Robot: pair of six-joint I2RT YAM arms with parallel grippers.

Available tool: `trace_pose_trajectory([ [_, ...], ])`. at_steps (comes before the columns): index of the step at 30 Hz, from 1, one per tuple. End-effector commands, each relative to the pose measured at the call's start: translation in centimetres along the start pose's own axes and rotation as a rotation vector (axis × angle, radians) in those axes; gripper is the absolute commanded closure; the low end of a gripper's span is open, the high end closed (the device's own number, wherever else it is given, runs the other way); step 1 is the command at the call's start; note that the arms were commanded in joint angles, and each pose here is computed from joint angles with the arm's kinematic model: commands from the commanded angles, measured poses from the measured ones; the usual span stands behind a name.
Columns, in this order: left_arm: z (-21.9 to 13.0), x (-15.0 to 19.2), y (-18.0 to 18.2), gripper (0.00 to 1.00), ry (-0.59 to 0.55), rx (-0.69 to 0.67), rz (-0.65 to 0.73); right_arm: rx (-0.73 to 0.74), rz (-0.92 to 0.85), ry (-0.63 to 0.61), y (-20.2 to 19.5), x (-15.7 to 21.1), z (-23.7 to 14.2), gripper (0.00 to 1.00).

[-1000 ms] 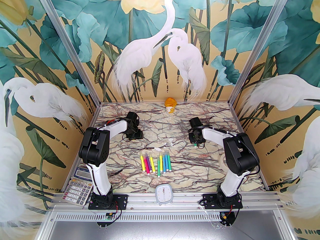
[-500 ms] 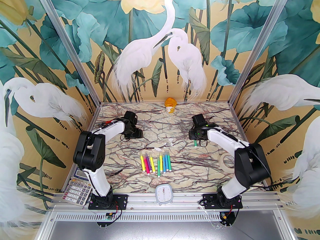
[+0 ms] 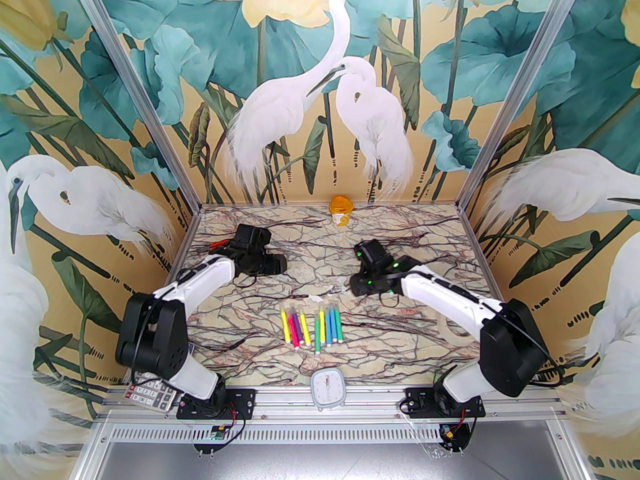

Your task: Open the pen caps

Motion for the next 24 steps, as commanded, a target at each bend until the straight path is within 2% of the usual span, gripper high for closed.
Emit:
trace_pose_trajectory([
  [1,-0.5,-0.5,-0.7,0.31,-0.056,0.084,0.001,-0.054,0.043,0.036,1.7,1.0,0.5,0.45],
  [13,-1.3,0.0,-0.8,0.31,-0.097,0.122,0.015,-0.086,0.058,0.152,5.3,2.6,4.0,0.48],
  [24,-2.0,0.3,-0.4,0.31,-0.123,0.099,0.023,-0.049,0.058,0.232,6.5,3.7,6.3,0.54],
])
Point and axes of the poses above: each hand's point on the last joint's axis, 136 mm out from that joint toward the fingers, its own z axis out along the fingers, its own y axis along the line the jaws close on, x = y × z, the point moved 7 cm from there along -z, back along the fingers, and after that the axes turned 14 degrees about -z, right-handed, at the moved point
